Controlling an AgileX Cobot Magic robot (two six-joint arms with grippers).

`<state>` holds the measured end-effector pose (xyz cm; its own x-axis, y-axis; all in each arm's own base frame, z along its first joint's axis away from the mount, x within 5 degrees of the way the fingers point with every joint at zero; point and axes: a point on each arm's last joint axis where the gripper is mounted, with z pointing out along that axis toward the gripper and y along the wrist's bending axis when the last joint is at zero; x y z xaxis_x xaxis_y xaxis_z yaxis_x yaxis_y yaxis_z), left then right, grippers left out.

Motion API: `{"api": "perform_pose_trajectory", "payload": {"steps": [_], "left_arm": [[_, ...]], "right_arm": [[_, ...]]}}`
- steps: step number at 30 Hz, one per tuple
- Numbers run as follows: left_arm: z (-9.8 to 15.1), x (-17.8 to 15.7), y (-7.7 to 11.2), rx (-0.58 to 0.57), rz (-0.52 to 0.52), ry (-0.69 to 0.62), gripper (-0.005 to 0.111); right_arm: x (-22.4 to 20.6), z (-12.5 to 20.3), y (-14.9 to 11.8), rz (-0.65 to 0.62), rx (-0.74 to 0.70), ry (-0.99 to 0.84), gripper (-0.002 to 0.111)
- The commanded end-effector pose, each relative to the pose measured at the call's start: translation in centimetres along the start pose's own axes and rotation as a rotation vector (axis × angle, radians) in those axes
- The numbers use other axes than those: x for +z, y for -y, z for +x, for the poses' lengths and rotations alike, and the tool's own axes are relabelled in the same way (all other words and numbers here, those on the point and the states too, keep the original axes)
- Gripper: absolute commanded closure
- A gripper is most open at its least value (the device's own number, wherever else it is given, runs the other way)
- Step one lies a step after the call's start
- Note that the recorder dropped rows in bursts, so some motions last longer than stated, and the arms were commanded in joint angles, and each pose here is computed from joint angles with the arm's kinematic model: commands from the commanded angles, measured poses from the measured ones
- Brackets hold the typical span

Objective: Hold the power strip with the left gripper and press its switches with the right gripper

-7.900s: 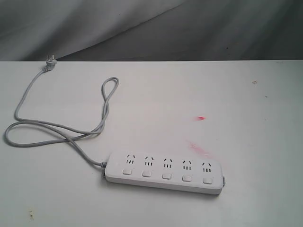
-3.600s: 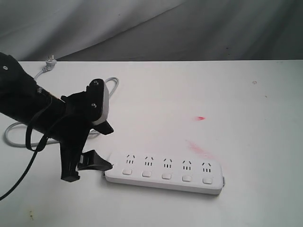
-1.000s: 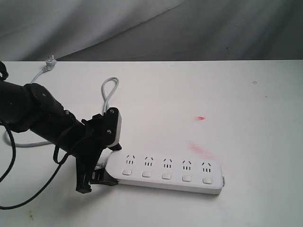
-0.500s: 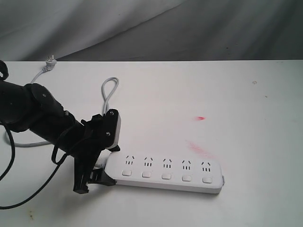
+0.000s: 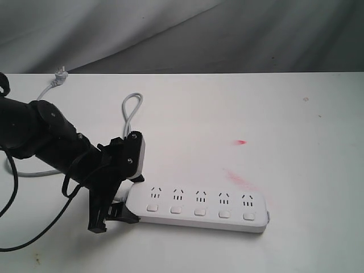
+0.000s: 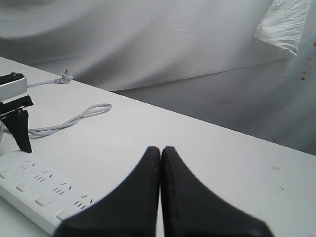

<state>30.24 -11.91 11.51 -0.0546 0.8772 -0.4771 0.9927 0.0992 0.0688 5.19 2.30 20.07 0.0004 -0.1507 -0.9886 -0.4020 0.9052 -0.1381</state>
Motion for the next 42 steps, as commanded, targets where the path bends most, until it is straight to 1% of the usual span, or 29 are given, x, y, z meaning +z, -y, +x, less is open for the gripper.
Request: {"api": "perform_pose_trajectory", "payload": {"steps": [1,20,23,26,30,32,37,39,42], "left_arm": [[-0.1,0.2,0.0,0.008,0.006,0.0,0.04],[-0.1,0.2,0.0,0.011,0.006,0.0,0.04],[-0.1,0.2,0.0,0.011,0.006,0.0,0.04],[-0.1,0.2,0.0,0.014,0.006,0.0,0.04],[-0.1,0.2,0.0,0.014,0.006,0.0,0.04],[-0.1,0.2,0.0,0.014,0.006,0.0,0.04],[-0.1,0.2,0.0,0.014,0.006,0.0,0.04],[-0.1,0.2,0.0,0.014,0.006,0.0,0.04],[-0.1,0.2,0.0,0.014,0.006,0.0,0.04]], "right_arm": [[0.0,0.0,0.0,0.008,0.005,0.011,0.108],[0.0,0.0,0.0,0.008,0.005,0.011,0.108],[0.0,0.3,0.0,-0.001,0.007,-0.027,0.108],[-0.7,-1.4,0.1,-0.022,0.005,-0.08,0.108],[-2.4,-5.3,0.4,-0.042,-0.005,-0.104,0.108],[-2.4,-7.2,0.7,-0.042,-0.015,-0.122,0.108],[-0.5,-10.5,1.1,-0.09,-0.001,-0.316,0.108],[0.8,-11.5,1.2,-0.101,0.0,-0.38,0.108],[3.8,-12.6,1.4,-0.113,0.014,-0.445,0.108]]}}
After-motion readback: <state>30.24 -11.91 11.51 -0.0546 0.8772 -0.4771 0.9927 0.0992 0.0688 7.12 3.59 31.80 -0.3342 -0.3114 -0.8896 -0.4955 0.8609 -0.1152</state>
